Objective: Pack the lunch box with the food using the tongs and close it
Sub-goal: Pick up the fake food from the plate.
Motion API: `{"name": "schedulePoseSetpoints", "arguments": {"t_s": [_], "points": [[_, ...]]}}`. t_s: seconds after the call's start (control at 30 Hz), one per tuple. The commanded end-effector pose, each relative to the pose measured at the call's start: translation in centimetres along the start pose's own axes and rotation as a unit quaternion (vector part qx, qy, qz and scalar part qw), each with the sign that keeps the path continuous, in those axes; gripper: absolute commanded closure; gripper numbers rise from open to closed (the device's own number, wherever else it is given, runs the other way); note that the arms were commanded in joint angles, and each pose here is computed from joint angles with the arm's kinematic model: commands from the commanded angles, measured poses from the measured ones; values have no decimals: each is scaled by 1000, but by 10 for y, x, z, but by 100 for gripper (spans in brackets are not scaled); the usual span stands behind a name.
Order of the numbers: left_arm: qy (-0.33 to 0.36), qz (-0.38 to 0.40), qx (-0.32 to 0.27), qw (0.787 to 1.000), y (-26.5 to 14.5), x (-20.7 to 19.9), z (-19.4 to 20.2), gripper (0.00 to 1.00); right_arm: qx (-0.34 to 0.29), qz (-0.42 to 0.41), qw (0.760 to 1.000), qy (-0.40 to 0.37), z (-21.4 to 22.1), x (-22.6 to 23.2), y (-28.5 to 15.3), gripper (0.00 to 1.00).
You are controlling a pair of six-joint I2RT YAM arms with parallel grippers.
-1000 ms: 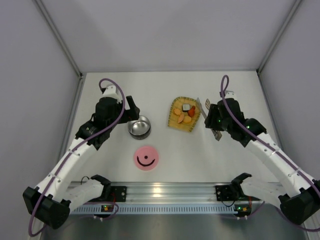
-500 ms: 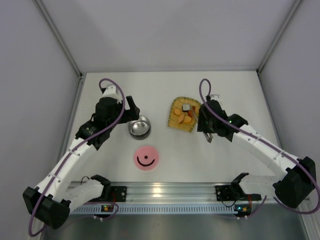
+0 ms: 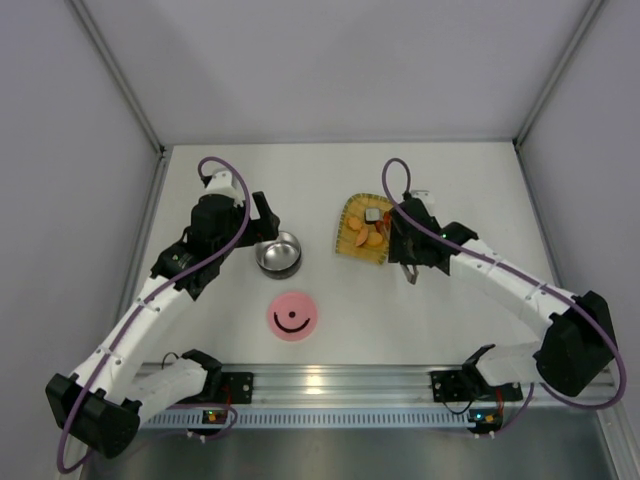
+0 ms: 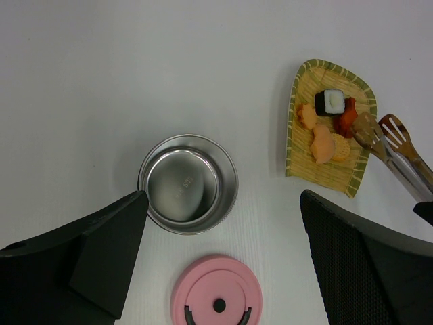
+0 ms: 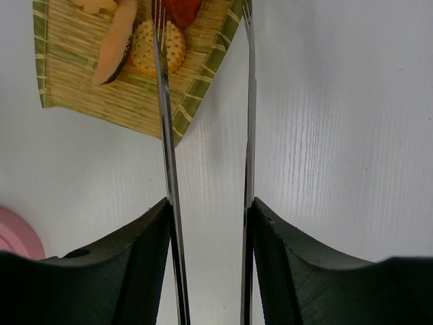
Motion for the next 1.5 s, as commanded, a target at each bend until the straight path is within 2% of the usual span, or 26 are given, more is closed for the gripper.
{"name": "schedulePoseSetpoints", "arguments": {"t_s": [0.0, 0.97, 1.03, 1.23, 1.47], "points": [[5, 5, 3, 1000, 2, -1, 2, 1, -58, -17, 998, 11, -28, 13, -7, 52], [7, 2, 5, 1000, 2, 1, 3, 1, -34, -13, 999, -6, -31, 29, 21, 55], [7, 2, 5, 1000, 2, 1, 3, 1, -32, -12, 999, -8, -31, 30, 23, 61], [8, 1, 6, 1000, 3, 1, 3, 1, -37, -10, 999, -7, -35, 30, 22, 69], [6, 1, 7, 1000, 5, 0, 4, 1, -62, -7, 998, -1, -45, 22, -2, 77]]}}
Point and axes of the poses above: each gripper's point midway between its finger pads, its own y axis out along the fingers, its own x axis along the line the jaws close on, z = x × y, the point moved 9 cm from there along -y, back along the fingers, and after that the axes turned 15 degrees about -y, right-handed, at the moved point
